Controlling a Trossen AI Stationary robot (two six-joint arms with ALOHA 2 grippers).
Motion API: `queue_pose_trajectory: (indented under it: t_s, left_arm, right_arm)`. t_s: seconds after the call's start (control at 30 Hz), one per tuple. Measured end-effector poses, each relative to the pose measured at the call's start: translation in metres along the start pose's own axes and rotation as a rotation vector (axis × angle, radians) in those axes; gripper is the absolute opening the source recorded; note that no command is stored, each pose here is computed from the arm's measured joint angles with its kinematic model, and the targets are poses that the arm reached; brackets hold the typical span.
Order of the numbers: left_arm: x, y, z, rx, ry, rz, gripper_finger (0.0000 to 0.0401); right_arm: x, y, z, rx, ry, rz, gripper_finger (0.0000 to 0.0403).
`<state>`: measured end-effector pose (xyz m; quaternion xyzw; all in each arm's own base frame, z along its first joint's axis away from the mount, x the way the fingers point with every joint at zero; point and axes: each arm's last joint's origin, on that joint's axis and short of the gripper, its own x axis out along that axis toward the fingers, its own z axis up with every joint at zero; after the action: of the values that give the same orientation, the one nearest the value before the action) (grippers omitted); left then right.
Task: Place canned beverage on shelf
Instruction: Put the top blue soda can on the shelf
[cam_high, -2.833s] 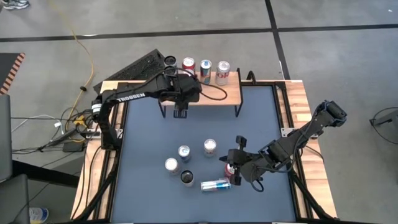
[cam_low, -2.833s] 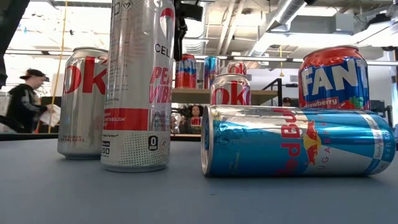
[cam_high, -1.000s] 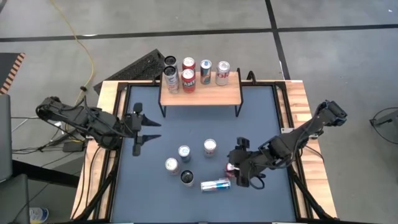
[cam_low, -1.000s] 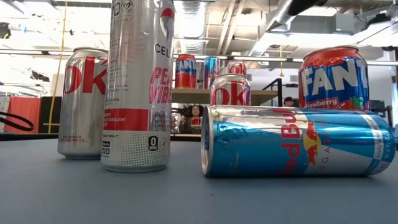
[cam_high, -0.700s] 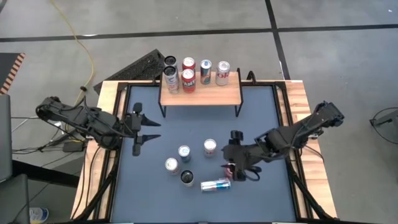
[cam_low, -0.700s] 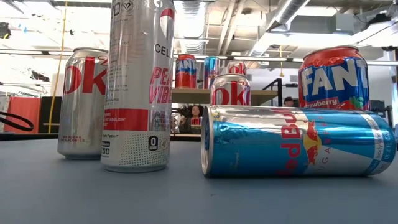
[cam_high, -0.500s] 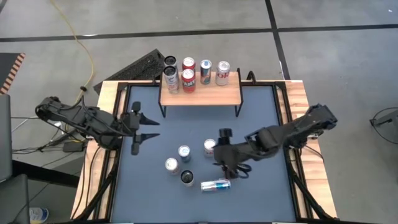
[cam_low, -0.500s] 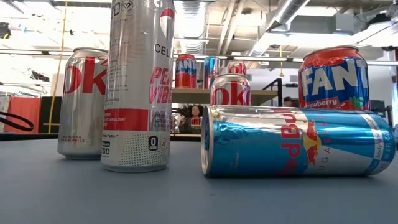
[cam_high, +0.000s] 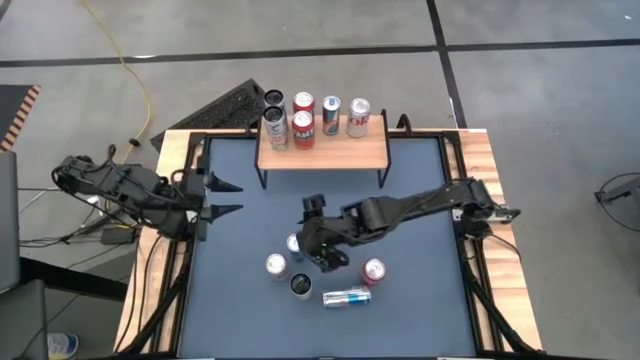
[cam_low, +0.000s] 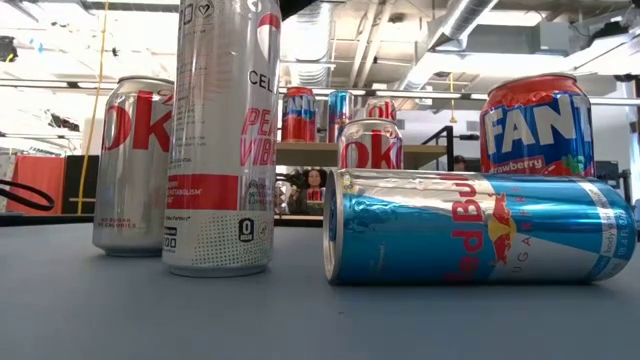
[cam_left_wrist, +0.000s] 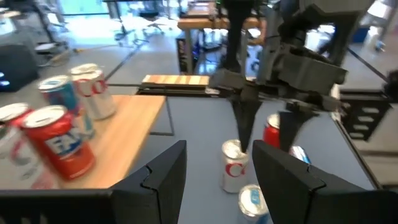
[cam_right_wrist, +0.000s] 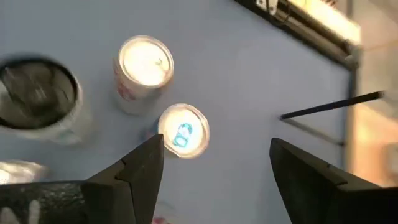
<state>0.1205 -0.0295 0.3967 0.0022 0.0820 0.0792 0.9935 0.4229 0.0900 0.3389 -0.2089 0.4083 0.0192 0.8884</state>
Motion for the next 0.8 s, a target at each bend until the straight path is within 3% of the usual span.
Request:
queue_pose_trajectory:
  t_s: [0.17, 0.47, 0.8]
  left_arm:
    - [-0.008, 0.005, 0.001, -0.02, -0.019, 0.029, 0.0174]
    - [-0.011, 0.007, 0.0, -0.007, -0.015, 0.028, 0.0174]
    - [-0.011, 0.007, 0.0, -0.011, -0.016, 0.029, 0.0174]
  right_arm:
    - [0.014, -0.014, 0.006, 0.193, 0.021, 0.01, 0.0276]
    - [0.052, -0.003, -0.001, 0.262, 0.103, 0.072, 0.0276]
    - [0.058, 0.002, 0.0, 0.336, 0.093, 0.126, 0.0276]
